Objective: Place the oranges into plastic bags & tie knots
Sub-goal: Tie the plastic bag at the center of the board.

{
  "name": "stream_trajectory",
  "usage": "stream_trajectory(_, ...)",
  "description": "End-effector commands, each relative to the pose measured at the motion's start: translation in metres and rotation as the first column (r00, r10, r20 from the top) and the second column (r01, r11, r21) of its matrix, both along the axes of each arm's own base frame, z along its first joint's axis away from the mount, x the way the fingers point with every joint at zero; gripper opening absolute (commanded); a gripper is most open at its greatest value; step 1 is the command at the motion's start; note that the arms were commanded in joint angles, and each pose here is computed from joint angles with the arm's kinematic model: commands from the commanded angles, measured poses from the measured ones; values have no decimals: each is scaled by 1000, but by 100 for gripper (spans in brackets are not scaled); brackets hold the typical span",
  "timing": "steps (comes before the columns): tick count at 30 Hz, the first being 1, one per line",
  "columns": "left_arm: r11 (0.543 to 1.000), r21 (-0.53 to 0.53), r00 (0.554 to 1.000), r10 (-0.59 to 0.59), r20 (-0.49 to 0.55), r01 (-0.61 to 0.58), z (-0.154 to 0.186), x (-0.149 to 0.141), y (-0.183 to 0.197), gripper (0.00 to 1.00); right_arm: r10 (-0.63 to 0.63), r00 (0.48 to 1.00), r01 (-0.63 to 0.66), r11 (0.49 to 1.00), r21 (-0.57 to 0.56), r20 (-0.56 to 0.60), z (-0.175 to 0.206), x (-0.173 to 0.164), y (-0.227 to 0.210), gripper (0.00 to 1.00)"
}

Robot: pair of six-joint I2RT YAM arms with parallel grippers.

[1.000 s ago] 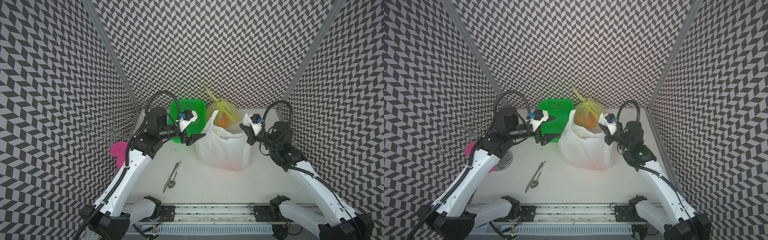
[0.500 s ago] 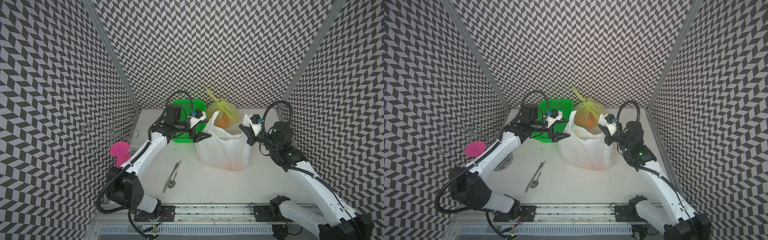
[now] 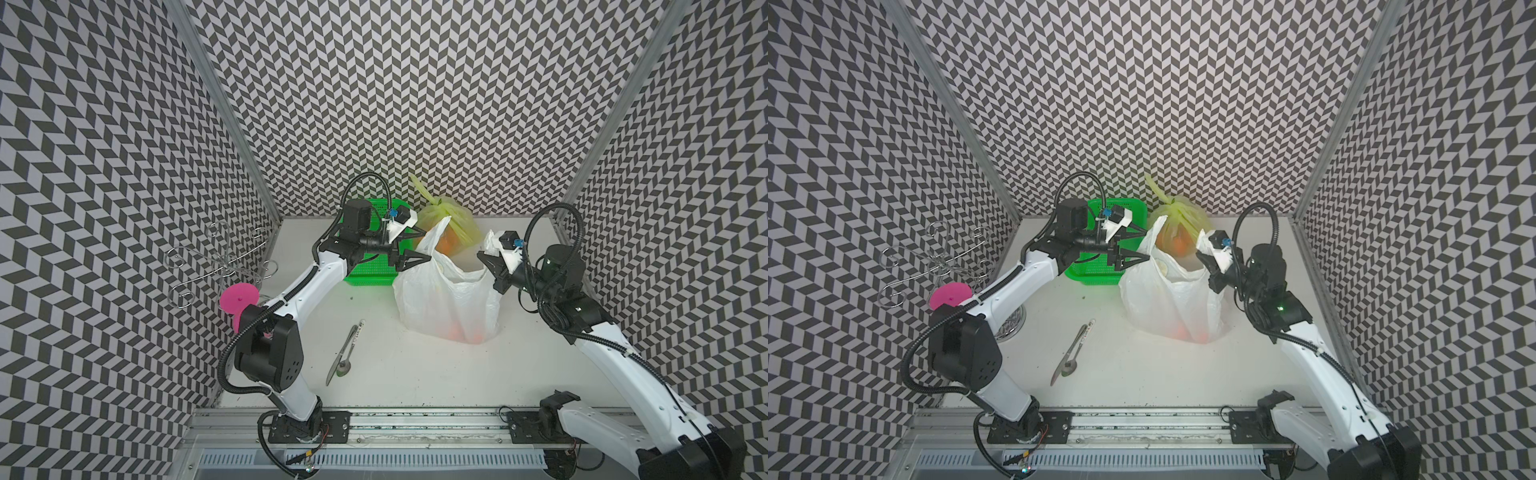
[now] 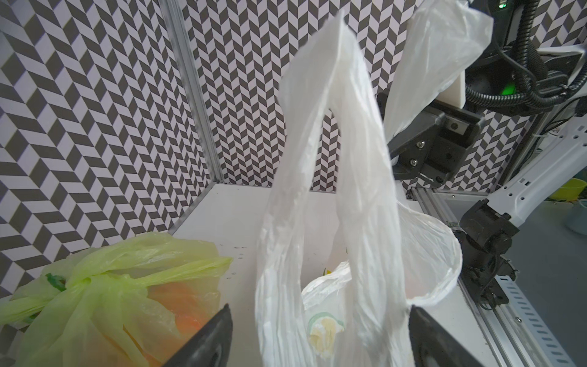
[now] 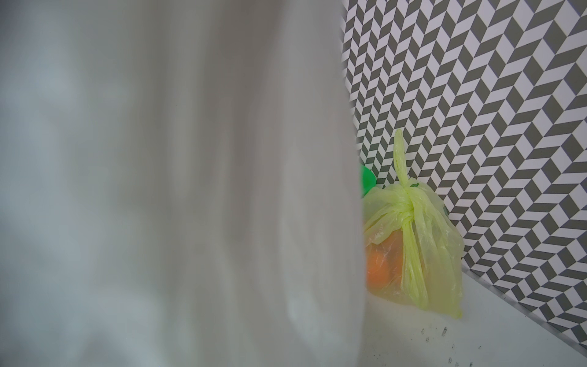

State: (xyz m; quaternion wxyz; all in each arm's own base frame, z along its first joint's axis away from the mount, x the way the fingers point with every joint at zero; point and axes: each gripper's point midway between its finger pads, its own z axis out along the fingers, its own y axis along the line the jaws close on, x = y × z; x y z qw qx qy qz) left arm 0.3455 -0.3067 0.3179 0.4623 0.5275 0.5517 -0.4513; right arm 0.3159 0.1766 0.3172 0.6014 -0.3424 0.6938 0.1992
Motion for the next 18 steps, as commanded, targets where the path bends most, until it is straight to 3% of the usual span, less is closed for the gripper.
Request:
stream_trajectory(1, 995, -47, 996, -85, 24, 86, 18, -14, -12, 85, 11, 998, -12, 1000, 15, 58, 12, -3, 0, 0)
stream_trajectory(6, 991, -57, 992, -125, -8, 125, 14, -22, -21, 72, 10, 998, -11, 1000, 14, 58, 12, -2, 0, 0)
stream_trajectory(18, 991, -122, 991, -60, -118, 45, 20, -30, -14, 23, 48, 996, -47, 999, -10, 79, 16, -4, 4, 0)
